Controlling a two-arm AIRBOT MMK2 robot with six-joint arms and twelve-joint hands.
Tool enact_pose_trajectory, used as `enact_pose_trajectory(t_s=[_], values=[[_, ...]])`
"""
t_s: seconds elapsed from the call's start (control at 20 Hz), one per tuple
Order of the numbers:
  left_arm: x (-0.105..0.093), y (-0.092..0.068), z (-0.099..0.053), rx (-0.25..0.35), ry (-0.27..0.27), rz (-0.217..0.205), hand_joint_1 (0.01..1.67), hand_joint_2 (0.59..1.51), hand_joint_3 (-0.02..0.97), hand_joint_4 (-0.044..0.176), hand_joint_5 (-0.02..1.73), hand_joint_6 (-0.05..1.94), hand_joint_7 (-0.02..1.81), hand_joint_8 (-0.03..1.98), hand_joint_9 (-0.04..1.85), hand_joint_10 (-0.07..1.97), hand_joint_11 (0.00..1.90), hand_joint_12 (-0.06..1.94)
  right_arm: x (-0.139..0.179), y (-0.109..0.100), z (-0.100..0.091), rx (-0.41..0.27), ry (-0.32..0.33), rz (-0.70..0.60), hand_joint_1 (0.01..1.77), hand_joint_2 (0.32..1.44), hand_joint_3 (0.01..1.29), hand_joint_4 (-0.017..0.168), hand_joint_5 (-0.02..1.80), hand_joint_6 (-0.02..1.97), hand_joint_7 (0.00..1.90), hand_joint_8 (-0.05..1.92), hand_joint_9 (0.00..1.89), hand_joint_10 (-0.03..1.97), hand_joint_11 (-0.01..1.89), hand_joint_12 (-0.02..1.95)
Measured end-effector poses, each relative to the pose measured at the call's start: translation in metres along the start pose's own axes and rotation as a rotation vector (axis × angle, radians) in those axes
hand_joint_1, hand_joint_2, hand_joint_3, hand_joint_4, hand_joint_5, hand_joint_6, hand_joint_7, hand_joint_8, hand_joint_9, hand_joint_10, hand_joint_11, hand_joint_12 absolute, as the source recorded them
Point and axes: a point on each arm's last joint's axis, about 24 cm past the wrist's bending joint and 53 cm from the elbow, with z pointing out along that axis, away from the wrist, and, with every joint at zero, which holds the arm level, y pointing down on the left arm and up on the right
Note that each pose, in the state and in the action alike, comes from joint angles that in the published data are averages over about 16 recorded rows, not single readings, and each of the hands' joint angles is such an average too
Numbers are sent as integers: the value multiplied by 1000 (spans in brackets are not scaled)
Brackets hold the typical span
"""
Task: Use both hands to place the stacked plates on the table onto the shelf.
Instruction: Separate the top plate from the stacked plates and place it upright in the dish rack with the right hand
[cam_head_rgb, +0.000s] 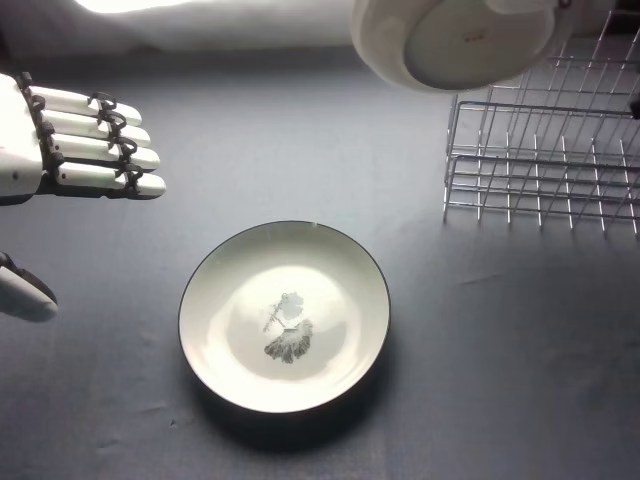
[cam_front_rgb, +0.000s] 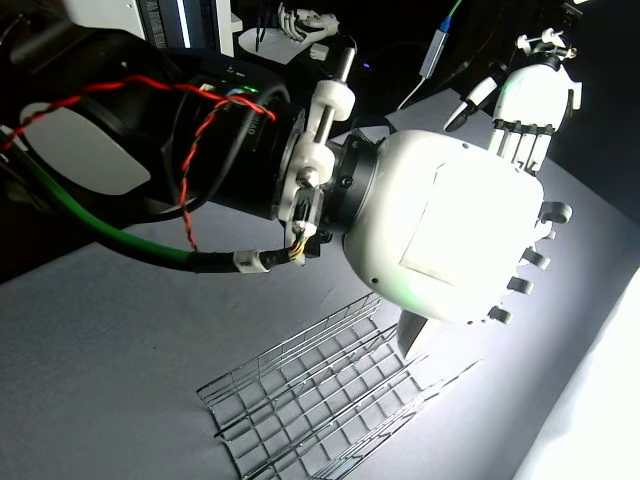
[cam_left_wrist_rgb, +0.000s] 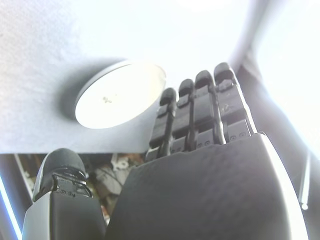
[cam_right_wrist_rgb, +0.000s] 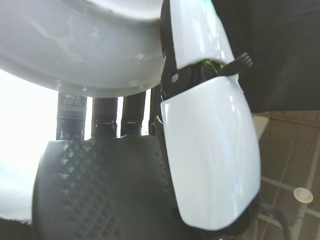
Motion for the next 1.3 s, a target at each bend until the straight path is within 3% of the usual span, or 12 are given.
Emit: enact_pose_trajectory(t_s=[0.3, 0.8, 1.15, 1.3], values=[[2, -2, 3, -1, 7, 6, 14, 1037, 21, 6, 57, 20, 38, 13, 26, 9, 19, 11, -19, -16, -13, 48, -30, -40, 1372, 986, 10, -8, 876, 1010, 1055, 813, 1053, 988, 1007, 1215], [15, -23, 14, 48, 48, 14, 14, 1037, 20, 6, 49, 19, 31, 13, 21, 9, 15, 11, -45, -63, -35, 164, -59, -128, 1372, 994, 11, -8, 879, 999, 1062, 809, 1072, 979, 999, 1207], [34, -38, 23, 83, 98, -14, 14, 1039, 21, 6, 57, 19, 36, 13, 22, 9, 17, 12, -50, -92, -46, 220, -52, -197, 1352, 1025, 14, -8, 865, 1014, 1027, 863, 1025, 977, 933, 1228], [43, -44, 26, 94, 119, -31, 14, 1041, 21, 6, 58, 19, 37, 13, 22, 10, 18, 12, -50, -98, -49, 226, -46, -222, 1321, 1049, 15, -8, 843, 977, 983, 766, 980, 917, 848, 1253]])
